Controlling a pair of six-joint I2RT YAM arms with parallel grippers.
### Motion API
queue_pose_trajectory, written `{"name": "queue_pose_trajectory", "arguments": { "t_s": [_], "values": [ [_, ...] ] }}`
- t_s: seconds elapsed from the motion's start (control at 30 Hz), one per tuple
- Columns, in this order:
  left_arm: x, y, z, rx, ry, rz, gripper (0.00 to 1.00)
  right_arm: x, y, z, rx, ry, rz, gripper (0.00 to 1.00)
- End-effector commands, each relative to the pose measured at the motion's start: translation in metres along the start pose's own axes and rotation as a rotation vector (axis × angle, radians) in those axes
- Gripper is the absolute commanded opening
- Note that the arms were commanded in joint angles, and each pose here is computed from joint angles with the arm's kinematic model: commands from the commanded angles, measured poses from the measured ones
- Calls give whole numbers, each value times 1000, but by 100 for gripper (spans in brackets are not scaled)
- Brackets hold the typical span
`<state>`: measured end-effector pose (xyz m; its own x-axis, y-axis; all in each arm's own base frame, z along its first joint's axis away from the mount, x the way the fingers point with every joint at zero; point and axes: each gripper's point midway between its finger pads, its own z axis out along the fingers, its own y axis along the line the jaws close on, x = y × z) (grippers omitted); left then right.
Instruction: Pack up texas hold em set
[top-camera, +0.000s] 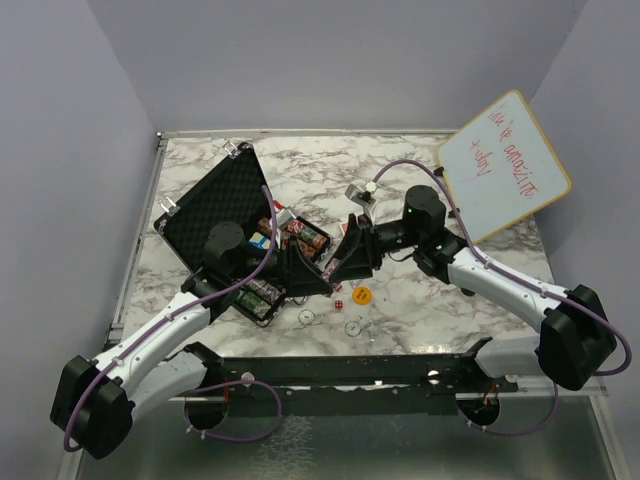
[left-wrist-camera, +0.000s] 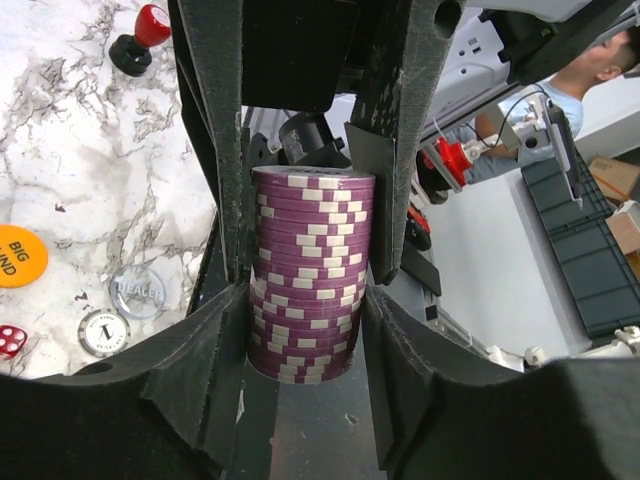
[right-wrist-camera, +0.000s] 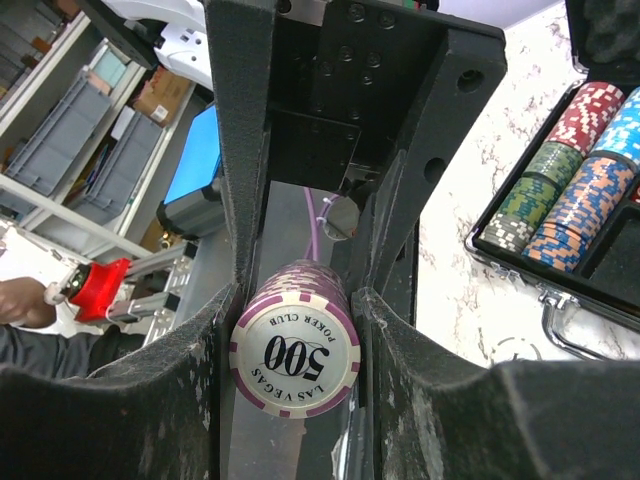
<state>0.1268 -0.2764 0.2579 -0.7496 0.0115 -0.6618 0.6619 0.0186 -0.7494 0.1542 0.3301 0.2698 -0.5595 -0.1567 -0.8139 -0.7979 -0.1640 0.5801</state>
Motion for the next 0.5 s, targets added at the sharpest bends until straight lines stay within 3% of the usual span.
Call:
{"name": "queue_pose_trajectory", "arguments": {
  "t_s": [0.0, 0.07, 0.13, 0.3, 0.47],
  "values": [
    [-4, -16, 2, 53, 11, 70, 42, -21, 6, 4, -25, -40, -79, 26],
    [-3, -16, 2, 53, 8, 83, 14, -22, 5, 5, -22, -43, -77, 27],
    [-4, -17, 1, 52, 1, 100, 0, -25, 4, 5, -6, -55, -72, 33],
    [-15, -24, -2, 31, -64, 166, 0, -33, -11, 6, 95, -125, -18, 55],
    [-45, -14, -8, -102, -239, 184, 0, -44, -36, 2, 271, -261, 58, 78]
  ]
}}
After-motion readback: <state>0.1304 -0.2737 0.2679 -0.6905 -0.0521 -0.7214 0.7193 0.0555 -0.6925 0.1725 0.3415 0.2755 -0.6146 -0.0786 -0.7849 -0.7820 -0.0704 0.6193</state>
